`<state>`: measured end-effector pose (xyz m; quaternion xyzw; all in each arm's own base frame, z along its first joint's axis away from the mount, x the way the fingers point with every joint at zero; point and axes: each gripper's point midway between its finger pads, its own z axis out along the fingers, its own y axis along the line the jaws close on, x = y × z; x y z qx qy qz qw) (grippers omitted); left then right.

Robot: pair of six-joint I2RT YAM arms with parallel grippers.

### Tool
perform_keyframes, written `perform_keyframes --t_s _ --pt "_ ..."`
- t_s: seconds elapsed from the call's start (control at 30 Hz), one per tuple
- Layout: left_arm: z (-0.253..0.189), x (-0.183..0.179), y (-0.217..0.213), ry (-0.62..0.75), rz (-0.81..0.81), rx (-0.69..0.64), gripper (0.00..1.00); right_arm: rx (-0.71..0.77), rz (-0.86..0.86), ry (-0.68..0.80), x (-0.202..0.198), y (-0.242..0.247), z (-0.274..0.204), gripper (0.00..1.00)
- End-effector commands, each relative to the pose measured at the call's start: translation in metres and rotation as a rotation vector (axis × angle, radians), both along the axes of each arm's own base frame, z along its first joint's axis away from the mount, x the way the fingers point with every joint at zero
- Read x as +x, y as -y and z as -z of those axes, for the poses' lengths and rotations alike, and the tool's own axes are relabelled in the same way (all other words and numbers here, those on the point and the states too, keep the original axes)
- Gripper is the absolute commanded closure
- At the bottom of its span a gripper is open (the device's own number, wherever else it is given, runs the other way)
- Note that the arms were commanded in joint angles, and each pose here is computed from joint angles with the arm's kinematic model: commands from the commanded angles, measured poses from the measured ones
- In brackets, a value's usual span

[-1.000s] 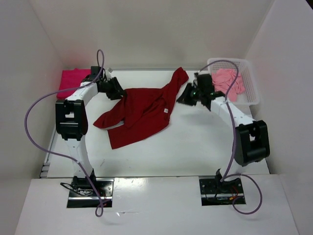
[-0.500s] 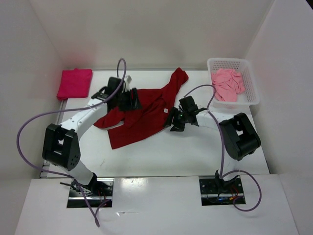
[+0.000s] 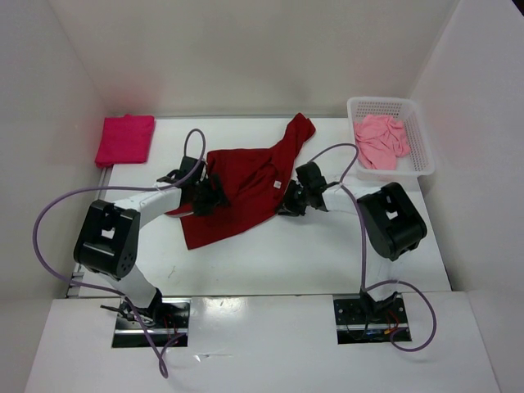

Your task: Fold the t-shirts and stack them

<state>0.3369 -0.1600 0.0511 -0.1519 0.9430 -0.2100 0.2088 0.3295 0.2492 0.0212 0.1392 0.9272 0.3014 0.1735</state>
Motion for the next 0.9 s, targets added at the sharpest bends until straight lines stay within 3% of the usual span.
perform_keyframes --t_s 0.0,0.03,0.13,0.17,0.27,0.47,0.5,0.57,0.6,0.63,0.67,0.87 --pt "-0.003 0.016 0.007 0.046 -0.052 -0.047 0.23 -0.002 0.049 0.09 0.028 -0.005 -0.013 0.78" --pt "-0.004 0.018 0.008 0.054 -0.052 -0.05 0.27 -0.007 0.049 0.081 0.026 -0.004 -0.012 0.84" --pt "-0.002 0.02 0.008 0.056 -0.052 -0.05 0.41 -0.019 0.042 0.1 0.026 -0.002 -0.017 0.89" --pt "-0.005 0.023 0.009 0.066 -0.051 -0.054 0.55 -0.031 0.041 0.104 0.026 0.001 -0.019 0.91" --pt "-0.009 0.027 0.009 0.079 -0.057 -0.05 0.77 -0.058 0.047 0.102 0.026 0.005 -0.017 0.98" --pt "-0.015 0.029 0.009 0.094 -0.049 -0.049 0.99 -0.09 0.052 0.093 0.015 0.015 -0.016 1.0" --pt "-0.015 0.03 0.006 0.094 -0.058 -0.049 0.99 -0.087 0.052 0.098 0.013 0.016 -0.018 1.0" --pt "-0.009 0.019 0.003 0.051 -0.034 -0.031 0.88 -0.09 0.046 0.105 0.012 0.017 -0.022 1.0" --pt "-0.011 0.019 0.001 0.054 -0.042 -0.02 0.79 -0.089 0.046 0.106 0.011 0.017 -0.025 1.0" --pt "-0.023 0.021 -0.001 0.09 -0.049 -0.021 0.54 -0.094 0.039 0.111 0.011 0.017 -0.025 1.0" --pt "-0.017 0.015 -0.008 0.086 -0.069 0.011 0.48 -0.089 0.039 0.119 0.014 0.016 -0.028 0.99" --pt "-0.006 0.008 -0.014 0.062 -0.088 0.028 0.46 -0.082 0.036 0.128 0.016 0.017 -0.034 0.99"
